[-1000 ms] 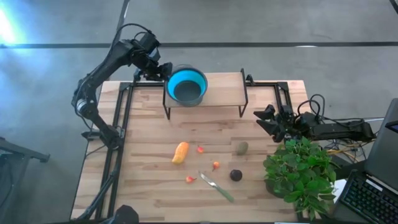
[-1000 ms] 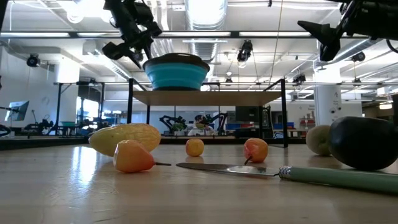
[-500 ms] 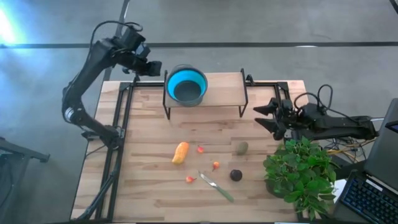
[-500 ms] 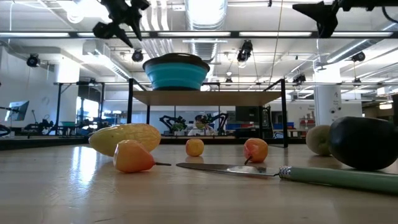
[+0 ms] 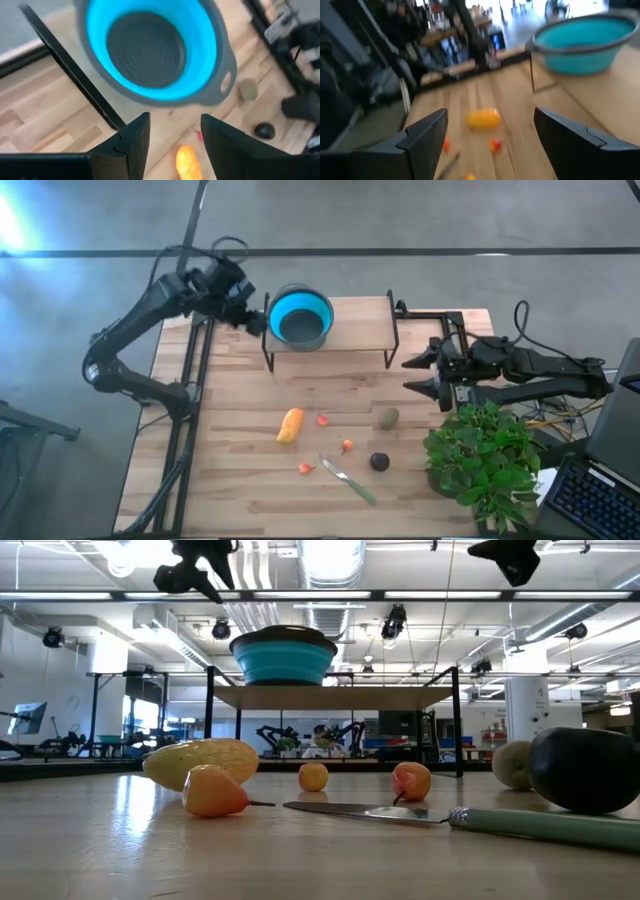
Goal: Pick & Place Fruit
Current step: Put the kiwi into the blue strainer bowl on the shelf
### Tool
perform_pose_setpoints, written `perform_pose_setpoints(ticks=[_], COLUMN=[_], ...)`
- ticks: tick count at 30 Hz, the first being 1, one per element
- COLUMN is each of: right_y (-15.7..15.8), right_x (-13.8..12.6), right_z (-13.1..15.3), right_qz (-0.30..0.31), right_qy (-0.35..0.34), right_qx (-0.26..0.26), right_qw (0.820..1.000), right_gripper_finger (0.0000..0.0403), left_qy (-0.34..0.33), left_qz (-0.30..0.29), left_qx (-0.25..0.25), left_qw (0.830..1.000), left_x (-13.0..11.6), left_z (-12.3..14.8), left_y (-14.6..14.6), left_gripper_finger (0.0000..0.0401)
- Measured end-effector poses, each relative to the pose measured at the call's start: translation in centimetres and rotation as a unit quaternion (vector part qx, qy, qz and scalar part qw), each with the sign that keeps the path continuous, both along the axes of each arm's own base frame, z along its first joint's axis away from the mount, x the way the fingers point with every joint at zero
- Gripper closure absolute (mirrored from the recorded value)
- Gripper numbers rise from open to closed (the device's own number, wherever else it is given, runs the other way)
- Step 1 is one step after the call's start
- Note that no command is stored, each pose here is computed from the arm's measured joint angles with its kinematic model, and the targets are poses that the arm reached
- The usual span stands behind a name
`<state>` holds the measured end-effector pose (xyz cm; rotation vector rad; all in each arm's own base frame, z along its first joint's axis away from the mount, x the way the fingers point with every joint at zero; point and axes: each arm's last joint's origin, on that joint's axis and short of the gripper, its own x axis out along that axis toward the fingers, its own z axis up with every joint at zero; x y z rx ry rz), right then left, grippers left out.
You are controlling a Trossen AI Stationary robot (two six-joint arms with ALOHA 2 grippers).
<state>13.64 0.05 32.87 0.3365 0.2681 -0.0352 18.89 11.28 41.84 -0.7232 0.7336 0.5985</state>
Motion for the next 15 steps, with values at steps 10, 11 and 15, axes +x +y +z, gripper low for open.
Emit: perform_pose_setpoints(ticks=[10, 11, 15], right_y=[0.9, 1.1, 1.5], right_x=[1.8, 2.0, 3.0], right_z=[-1.2, -1.3, -1.8], right_qz=[0.065, 0.071, 0.100], right_qy=[0.132, 0.142, 0.178], right_qx=[-0.025, -0.031, -0.051], right_qw=[0.989, 0.987, 0.978], right_gripper_finger=[0.0137, 0.0137, 0.0124], left_qy=[-0.033, -0.038, -0.053], left_qz=[-0.051, -0.056, -0.069], left_qx=[0.019, 0.017, 0.003], left_qw=[0.998, 0.998, 0.996], left_x=[1.8, 1.9, 2.1], left_z=[-3.1, -3.4, -4.7], left_y=[-4.3, -4.7, -6.1], left_gripper_finger=[0.0220, 0.0220, 0.0220])
